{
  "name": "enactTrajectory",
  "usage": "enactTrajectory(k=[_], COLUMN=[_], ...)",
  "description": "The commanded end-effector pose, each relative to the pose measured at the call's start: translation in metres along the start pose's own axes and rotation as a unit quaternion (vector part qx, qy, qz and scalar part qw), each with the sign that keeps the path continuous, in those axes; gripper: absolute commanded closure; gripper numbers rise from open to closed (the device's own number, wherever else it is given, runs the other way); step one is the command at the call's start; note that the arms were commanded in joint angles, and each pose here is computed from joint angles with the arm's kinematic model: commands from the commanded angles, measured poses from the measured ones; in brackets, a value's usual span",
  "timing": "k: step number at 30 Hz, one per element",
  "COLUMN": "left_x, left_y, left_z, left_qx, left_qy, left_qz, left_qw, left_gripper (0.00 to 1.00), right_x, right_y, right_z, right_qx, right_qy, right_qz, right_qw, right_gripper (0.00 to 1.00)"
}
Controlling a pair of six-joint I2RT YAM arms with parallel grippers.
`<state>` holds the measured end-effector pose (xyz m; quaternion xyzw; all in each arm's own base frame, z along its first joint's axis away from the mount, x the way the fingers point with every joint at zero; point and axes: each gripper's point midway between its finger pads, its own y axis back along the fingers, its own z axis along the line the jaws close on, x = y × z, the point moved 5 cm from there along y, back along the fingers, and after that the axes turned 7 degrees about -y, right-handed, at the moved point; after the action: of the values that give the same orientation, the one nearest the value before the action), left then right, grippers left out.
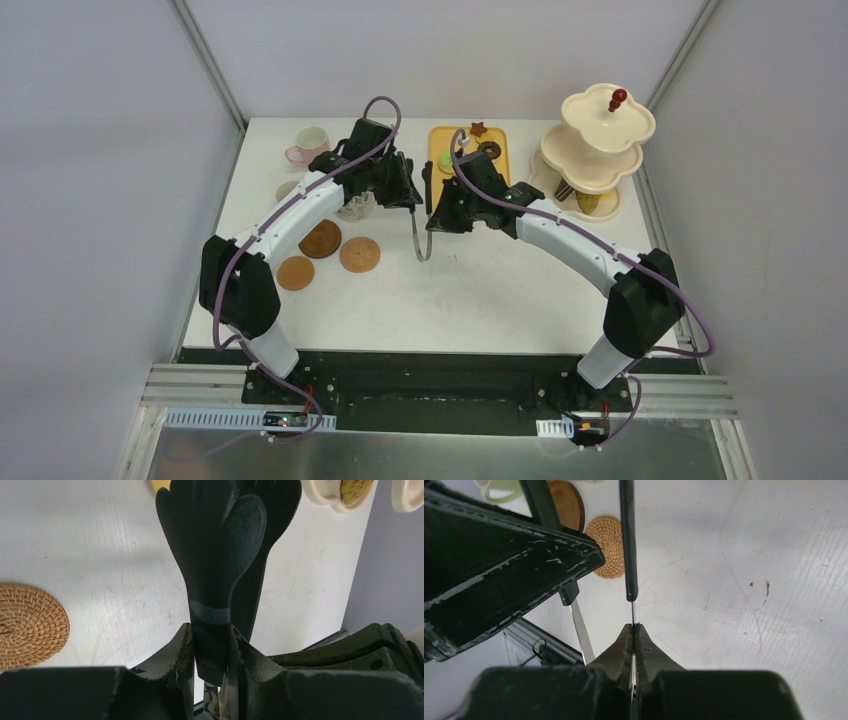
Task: Serve the afternoon tea
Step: Adjust the clamp.
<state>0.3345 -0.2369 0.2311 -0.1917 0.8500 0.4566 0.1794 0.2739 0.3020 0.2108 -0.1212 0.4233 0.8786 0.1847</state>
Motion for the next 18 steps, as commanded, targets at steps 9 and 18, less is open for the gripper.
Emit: enactTrajectory(k=[9, 18], left_x=[-0.035, -0.036], left_y=[0.049, 0.059], left_z=[-0.009, -0.001], left_qx=[0.052, 0.047], left_qy=[0.004, 0.04], left_qz=[-0.181, -0.215], left_qw=[0.982, 0.975], left_gripper=[1.0, 1.0], right_x=[-0.035, -0.044], right_y=[0.004, 0.011], right_z=[-0.053, -0.061], right_qx=[0.088, 0.073], right_qy=[-0.278, -0.324], right_qz=[-0.107, -0.134], right_qw=[0.951, 0.934], right_gripper=[1.0, 1.0])
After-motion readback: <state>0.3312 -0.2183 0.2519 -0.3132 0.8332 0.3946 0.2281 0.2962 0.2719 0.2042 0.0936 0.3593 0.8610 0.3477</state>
